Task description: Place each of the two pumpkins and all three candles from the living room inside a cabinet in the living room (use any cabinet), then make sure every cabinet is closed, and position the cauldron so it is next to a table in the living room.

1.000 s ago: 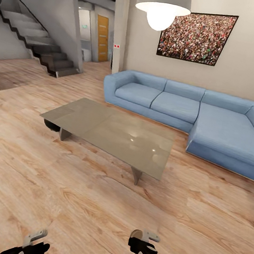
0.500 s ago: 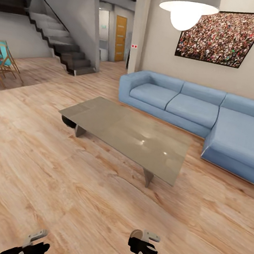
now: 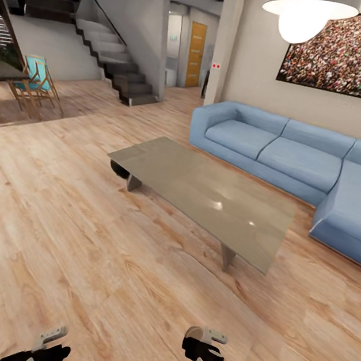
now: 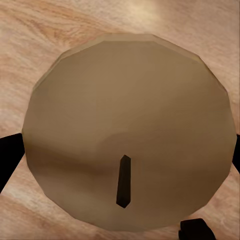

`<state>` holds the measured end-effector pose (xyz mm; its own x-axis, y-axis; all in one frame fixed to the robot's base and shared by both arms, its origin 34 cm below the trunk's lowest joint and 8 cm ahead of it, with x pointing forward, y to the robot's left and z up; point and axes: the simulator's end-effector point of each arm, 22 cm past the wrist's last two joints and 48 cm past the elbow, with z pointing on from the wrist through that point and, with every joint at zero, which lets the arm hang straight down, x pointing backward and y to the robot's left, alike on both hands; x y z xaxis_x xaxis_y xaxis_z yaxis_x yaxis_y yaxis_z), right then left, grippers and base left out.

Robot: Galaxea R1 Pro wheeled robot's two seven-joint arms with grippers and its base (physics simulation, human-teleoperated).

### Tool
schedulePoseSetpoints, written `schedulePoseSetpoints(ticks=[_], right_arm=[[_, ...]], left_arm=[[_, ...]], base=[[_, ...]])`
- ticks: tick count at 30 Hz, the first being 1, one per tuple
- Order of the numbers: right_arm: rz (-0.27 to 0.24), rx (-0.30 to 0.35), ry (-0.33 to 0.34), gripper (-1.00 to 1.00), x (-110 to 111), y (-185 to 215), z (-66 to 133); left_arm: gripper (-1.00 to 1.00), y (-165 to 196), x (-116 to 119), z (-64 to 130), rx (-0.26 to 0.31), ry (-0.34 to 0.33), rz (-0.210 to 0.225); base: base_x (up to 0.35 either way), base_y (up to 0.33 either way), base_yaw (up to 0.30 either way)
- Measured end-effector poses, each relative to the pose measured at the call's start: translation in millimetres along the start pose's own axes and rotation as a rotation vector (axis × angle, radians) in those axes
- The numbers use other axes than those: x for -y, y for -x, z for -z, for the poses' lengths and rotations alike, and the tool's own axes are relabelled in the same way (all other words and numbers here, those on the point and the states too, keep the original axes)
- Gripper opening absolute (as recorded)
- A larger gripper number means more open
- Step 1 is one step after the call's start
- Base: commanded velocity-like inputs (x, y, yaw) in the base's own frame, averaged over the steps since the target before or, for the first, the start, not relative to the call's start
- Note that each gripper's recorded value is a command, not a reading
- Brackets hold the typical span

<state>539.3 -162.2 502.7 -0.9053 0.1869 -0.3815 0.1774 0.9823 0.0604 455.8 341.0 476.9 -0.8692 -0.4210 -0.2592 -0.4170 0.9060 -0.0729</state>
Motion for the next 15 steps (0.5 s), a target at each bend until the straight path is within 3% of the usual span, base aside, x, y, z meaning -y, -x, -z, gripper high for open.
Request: schedulePoseSetpoints(ticks=[15], right_arm=[[-0.001,-0.013,-0.003,-1.00,1.3,-6.3,-3.4]], left_arm=[[1.00,-5.5,-2.9,-2.9,-0.013,0.006,0.000]], base=[[0.000,0.000,0.242]])
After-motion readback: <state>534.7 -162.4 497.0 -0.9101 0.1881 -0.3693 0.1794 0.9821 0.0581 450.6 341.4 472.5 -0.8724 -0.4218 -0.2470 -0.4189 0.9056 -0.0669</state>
